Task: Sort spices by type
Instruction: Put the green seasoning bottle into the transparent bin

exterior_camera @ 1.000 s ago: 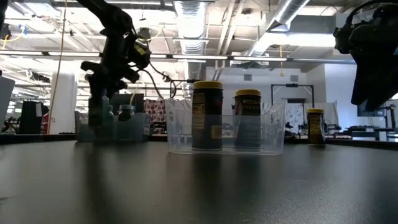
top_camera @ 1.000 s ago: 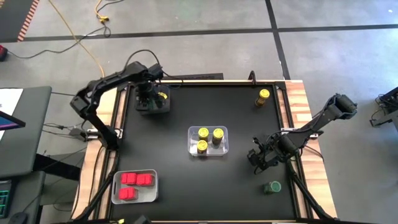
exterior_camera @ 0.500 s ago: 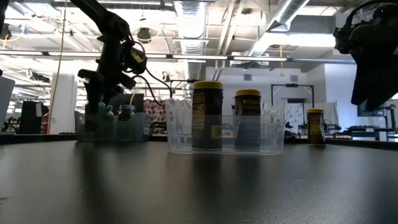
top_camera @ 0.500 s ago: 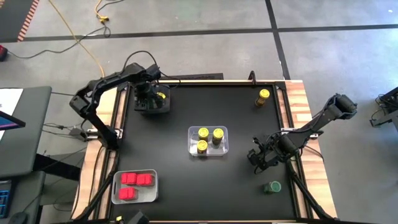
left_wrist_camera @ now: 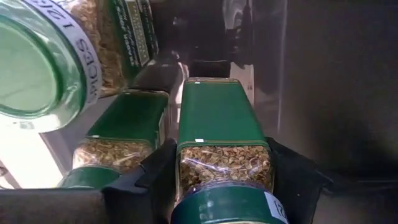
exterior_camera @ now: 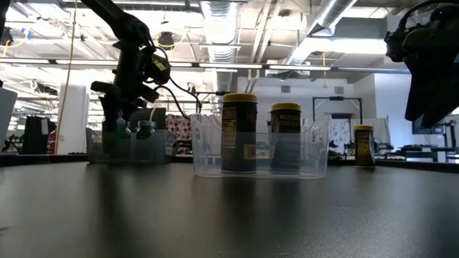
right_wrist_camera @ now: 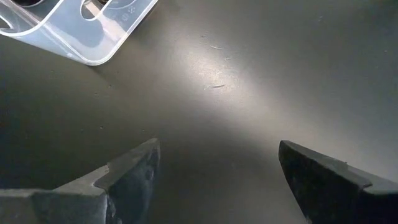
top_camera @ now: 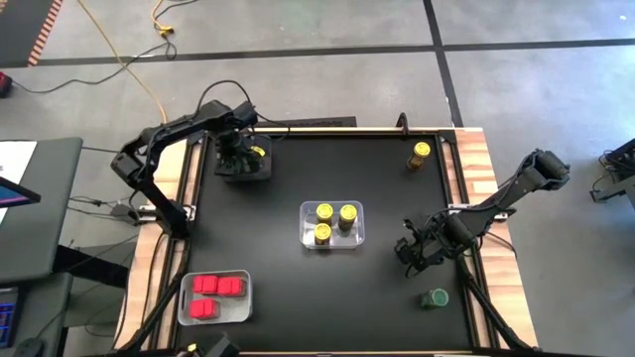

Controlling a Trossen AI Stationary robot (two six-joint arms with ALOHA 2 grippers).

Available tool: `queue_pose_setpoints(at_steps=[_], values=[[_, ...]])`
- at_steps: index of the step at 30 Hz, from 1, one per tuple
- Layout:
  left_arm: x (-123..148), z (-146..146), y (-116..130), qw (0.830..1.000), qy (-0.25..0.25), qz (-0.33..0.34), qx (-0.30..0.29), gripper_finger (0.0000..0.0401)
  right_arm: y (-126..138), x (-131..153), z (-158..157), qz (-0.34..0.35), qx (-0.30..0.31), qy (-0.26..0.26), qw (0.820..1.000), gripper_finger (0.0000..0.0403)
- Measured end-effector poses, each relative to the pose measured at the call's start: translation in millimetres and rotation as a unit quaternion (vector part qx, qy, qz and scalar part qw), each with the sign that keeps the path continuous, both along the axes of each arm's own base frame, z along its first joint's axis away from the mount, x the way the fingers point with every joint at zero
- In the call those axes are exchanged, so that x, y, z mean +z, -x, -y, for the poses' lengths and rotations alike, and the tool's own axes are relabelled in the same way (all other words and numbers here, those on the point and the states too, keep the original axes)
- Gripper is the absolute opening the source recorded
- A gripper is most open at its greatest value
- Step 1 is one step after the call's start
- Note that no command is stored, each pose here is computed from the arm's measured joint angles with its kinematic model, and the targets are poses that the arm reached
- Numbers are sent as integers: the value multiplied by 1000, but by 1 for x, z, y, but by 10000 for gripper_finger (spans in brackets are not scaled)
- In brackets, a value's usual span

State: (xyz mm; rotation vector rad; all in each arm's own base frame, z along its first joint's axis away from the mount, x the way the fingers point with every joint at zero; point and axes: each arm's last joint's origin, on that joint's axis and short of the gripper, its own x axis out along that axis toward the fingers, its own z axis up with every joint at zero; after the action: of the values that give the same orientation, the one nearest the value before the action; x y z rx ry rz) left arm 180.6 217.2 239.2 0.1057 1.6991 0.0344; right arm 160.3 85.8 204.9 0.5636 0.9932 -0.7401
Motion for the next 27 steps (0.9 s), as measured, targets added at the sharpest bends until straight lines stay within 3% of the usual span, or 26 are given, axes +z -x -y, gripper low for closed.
queue_pose_setpoints(at_steps=[11, 27], values=[[-24, 7, 4, 1000, 11, -11, 16, 194, 0, 0, 0, 1, 0, 0, 1000, 356], [-25, 11, 0, 1000, 10, -13, -8, 195, 0, 0, 0, 1, 0, 0, 1000, 356]])
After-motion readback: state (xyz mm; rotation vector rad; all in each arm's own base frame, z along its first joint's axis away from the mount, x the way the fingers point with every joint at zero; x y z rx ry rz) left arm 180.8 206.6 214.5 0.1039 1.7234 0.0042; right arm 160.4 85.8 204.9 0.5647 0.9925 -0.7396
